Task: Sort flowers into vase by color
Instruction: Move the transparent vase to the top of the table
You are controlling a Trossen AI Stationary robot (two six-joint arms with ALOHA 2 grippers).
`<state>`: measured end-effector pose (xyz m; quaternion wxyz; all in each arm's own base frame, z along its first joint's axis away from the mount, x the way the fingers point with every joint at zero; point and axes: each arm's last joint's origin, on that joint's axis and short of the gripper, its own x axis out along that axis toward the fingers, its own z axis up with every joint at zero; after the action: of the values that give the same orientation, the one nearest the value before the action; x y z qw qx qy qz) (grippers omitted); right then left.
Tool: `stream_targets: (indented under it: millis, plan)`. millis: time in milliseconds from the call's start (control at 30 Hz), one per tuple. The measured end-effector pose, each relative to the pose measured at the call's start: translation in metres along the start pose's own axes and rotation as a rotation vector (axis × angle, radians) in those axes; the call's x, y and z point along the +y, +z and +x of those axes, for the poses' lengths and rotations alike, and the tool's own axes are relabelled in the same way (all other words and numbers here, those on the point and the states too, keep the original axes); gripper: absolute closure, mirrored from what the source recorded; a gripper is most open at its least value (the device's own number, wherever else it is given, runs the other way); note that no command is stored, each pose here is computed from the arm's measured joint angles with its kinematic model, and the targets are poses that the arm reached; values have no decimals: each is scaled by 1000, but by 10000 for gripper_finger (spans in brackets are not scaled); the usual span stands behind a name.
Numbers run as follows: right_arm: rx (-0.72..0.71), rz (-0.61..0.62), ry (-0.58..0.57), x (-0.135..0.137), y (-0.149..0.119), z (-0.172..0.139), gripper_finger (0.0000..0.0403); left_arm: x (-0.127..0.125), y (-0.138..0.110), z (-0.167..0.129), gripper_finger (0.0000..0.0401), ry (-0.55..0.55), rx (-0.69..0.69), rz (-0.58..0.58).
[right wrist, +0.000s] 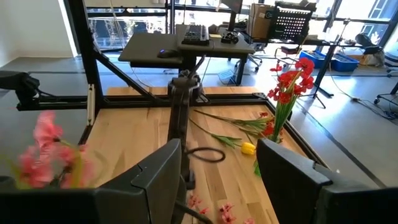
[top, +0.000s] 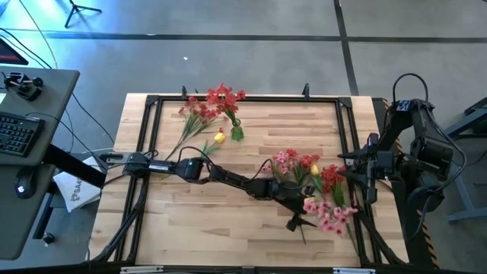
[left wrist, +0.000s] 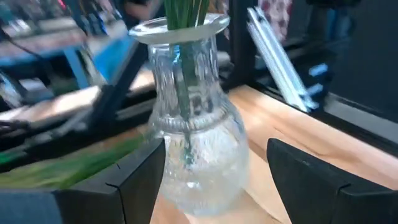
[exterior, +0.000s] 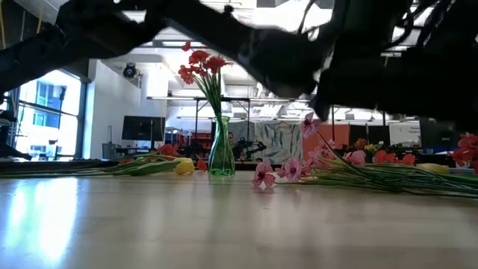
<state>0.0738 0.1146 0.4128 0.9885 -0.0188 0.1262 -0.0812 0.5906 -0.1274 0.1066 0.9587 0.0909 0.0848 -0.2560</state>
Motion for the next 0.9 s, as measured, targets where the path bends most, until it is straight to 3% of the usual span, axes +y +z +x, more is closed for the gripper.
stream_targets:
  millis: [133, 233, 367, 500, 700, 900]
  plan:
    - [26, 6, 24, 1, -1, 0, 195, 0, 22, -12, 132, -18, 157, 1]
    - [27, 5, 25, 1, -1, 0, 195, 2, 33, -16, 132, 31, 175, 12]
    - [24, 7, 21, 1, -1, 0, 195, 6, 29, -14, 132, 52, 142, 24]
    - [39, 0, 18, 10, -3, 3, 195, 6, 22, -17, 133, 75, 244, 26]
    - [167, -10, 40, 32, -12, 16, 195, 27, 38, -48, 133, 160, 450, -8]
    - [414, 177, 13, 29, -26, 20, 195, 40, 17, -83, 143, 238, 560, -80]
